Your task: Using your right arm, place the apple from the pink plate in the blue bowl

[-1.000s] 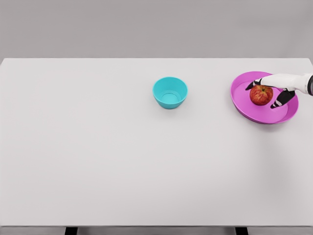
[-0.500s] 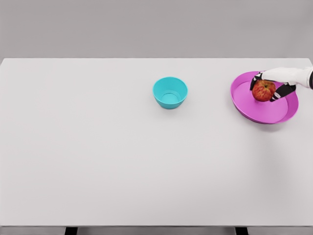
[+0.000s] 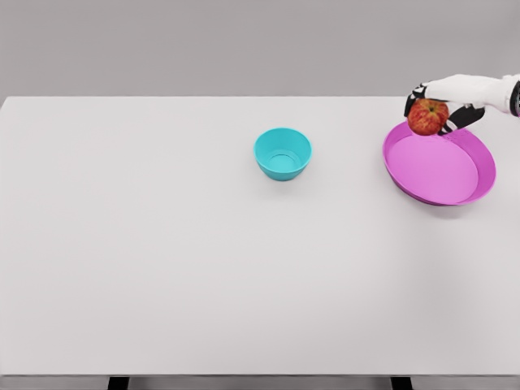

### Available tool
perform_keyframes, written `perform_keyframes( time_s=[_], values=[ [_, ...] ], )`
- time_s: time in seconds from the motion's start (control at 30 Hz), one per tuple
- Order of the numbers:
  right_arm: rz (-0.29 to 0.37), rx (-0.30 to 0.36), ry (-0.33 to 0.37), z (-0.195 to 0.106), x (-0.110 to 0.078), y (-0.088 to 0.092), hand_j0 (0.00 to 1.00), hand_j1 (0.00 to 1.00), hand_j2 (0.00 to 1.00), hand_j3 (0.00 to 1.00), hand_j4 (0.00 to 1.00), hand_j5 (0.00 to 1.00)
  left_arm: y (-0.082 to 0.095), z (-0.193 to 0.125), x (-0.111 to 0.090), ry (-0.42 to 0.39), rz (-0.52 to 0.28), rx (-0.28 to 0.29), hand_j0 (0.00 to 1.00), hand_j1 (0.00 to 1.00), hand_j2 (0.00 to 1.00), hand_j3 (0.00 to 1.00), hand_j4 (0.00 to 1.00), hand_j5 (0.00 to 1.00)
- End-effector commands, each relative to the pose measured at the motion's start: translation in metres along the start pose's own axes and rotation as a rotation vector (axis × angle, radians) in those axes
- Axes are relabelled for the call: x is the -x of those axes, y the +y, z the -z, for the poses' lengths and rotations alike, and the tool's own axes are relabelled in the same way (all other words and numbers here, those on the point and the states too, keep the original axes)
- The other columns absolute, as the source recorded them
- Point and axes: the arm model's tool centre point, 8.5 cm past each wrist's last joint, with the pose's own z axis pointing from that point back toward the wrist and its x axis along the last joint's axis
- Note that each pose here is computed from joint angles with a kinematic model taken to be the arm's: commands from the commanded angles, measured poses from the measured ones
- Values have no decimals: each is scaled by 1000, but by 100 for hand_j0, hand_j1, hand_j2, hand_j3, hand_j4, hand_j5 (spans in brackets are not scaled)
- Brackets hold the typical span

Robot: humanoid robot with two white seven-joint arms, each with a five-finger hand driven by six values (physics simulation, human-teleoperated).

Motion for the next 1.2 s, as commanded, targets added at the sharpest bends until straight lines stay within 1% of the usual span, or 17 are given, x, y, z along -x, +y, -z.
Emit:
perform_keyframes(
  time_s=[0.0,0.07,0.2,0.3,0.43,0.5,0.53,0.57,0.63,0.73,0.77,0.8,0.83,0.87,1.0,1.17],
  values=[
    [-7,11,-41,12,-14,-4,45,45,45,45,45,45,0,0,0,0,0,0,100,100,100,100,100,100],
    [-25,23,-85,23,-33,-11,45,45,45,45,45,45,0,0,0,0,0,0,100,100,100,100,100,100],
    [-35,36,-138,40,-55,-18,45,45,45,45,45,45,0,0,0,0,0,0,100,100,100,100,100,100],
    [-57,60,-179,49,-74,-33,45,45,45,45,45,45,0,0,0,0,0,0,100,100,100,100,100,100],
    [-95,79,-230,52,-96,-42,45,45,45,45,45,45,0,0,0,0,0,0,100,100,100,100,100,100],
    [-103,83,-264,60,-111,-44,45,45,45,45,45,45,0,0,0,0,0,0,100,100,100,100,100,100],
    [-109,84,-294,68,-124,-45,45,45,45,45,45,45,0,0,0,0,0,0,100,100,100,100,100,100],
    [-112,83,-314,74,-133,-45,45,45,45,45,45,45,0,0,0,0,0,0,100,100,100,100,100,100],
    [-112,82,-332,80,-142,-45,45,45,45,45,45,45,0,0,0,0,0,0,100,100,100,100,100,100],
    [-114,83,-345,84,-148,-45,45,45,45,45,45,45,0,0,0,0,0,0,100,100,100,100,100,100],
    [-116,84,-362,88,-155,-45,45,45,45,45,45,45,0,0,0,0,0,0,100,100,100,100,100,100],
    [-125,63,-371,92,-161,-40,45,45,45,45,45,45,0,0,0,0,0,0,100,100,100,100,100,100],
    [-128,59,-384,96,-167,-39,45,45,45,45,45,45,0,0,0,0,0,0,100,100,100,100,100,100],
    [-131,53,-389,98,-170,-37,46,46,46,46,46,46,0,0,0,0,0,0,100,100,100,100,100,100],
    [-159,31,-414,101,-182,-31,46,46,46,46,46,46,0,0,0,0,0,0,100,100,100,100,100,100],
    [-168,4,-415,105,-185,-24,47,47,47,47,47,47,0,0,0,0,0,0,100,100,100,100,100,100]
  ],
)
